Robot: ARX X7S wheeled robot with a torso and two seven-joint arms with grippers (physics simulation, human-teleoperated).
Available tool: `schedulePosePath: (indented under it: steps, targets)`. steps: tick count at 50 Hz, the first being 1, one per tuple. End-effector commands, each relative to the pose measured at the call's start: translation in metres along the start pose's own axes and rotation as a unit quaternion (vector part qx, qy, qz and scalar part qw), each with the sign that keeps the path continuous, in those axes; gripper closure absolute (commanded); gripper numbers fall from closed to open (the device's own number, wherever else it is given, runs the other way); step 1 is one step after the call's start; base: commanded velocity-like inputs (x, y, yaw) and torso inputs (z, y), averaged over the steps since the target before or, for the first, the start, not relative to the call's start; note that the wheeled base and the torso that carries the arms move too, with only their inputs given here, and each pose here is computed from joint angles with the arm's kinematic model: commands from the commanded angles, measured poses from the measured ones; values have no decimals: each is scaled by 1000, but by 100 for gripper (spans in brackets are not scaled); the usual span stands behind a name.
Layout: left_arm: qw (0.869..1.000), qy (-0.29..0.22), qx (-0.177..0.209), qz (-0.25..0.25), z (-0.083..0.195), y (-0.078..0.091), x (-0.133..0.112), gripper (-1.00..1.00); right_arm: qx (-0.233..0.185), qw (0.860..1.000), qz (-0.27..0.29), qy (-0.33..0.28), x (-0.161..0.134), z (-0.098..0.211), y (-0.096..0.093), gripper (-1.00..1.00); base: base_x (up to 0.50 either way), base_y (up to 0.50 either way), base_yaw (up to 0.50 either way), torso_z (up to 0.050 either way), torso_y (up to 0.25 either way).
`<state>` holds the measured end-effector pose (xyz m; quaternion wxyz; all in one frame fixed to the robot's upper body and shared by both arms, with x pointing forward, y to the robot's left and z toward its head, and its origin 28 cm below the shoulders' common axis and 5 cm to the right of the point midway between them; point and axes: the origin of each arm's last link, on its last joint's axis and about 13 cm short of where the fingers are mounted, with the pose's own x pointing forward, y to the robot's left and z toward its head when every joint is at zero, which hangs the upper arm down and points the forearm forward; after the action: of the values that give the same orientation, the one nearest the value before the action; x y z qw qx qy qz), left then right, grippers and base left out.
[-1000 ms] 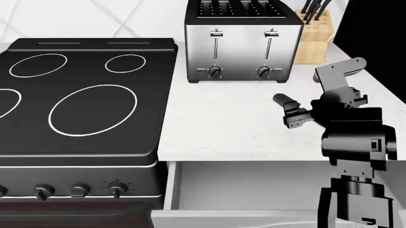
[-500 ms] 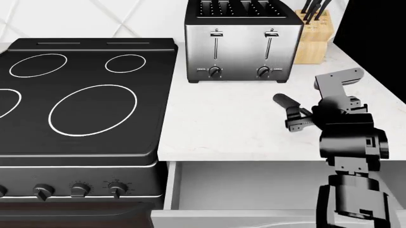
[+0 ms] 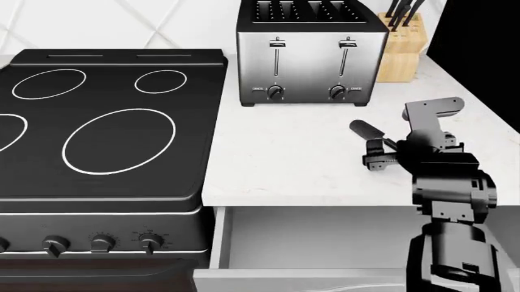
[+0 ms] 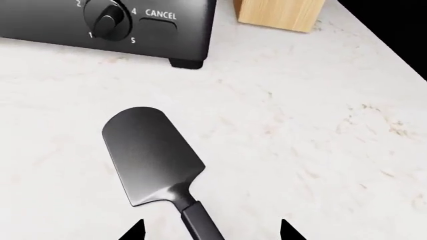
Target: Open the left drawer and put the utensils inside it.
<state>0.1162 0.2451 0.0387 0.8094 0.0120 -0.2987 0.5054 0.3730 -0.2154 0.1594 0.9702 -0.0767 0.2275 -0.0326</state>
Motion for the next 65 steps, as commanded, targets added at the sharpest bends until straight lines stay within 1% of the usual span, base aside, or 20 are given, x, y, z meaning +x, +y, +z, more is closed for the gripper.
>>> schedulePosePath:
  steps: [1,2,3,8,12,16,21,25,31,33,38,44,53,61,65]
  targets:
    - [1000,1,2,0,-1,0,0,-100,4,999,-6,37,9,-20,4,-100,0,0,0,0,0]
    - [1000,1,2,0,-1,0,0,-100,4,999,-7,39,9,-21,4,-100,0,0,0,0,0]
    - [1000,1,2,0,-1,0,0,-100,3,999,-11,41,10,-22,4,100,0,0,0,0,0]
    - [1000,-1,5,1,0,0,0,-100,-1,999,-25,46,10,-26,1,100,0,0,0,0,0]
    - [1000,-2,5,1,0,0,0,-100,-9,999,-22,49,8,-28,1,100,0,0,0,0,0]
    - [1000,-2,5,1,0,0,0,-100,-58,996,5,68,4,-40,6,100,0,0,0,0,0]
    - [1000,-3,4,1,0,0,0,-100,-91,993,25,69,0,-43,10,100,0,0,0,0,0]
    - [1000,-3,4,1,1,0,0,-100,-106,992,36,54,-3,-42,11,100,0,0,0,0,0]
    - [1000,-4,3,1,1,0,0,-100,-124,990,63,-1,-11,-32,14,100,0,0,0,0,0]
    - [1000,-4,3,1,1,0,0,-100,-124,990,69,-19,-13,-27,15,100,0,0,0,0,0]
    - [1000,-3,2,2,1,1,0,-100,-105,990,78,-59,-14,-17,18,100,0,0,0,0,0]
    - [1000,-3,2,2,1,1,0,-100,-81,990,61,-94,-11,-8,18,100,0,0,0,0,0]
    - [1000,-3,2,3,1,1,0,-100,-58,990,39,-122,-10,2,14,100,0,0,0,0,0]
    - [1000,-3,1,2,1,1,0,-100,-54,988,37,-138,-18,9,10,100,0,0,0,0,0]
    - [1000,-4,1,2,1,1,1,-100,-59,988,39,-139,-22,10,9,100,0,0,0,0,0]
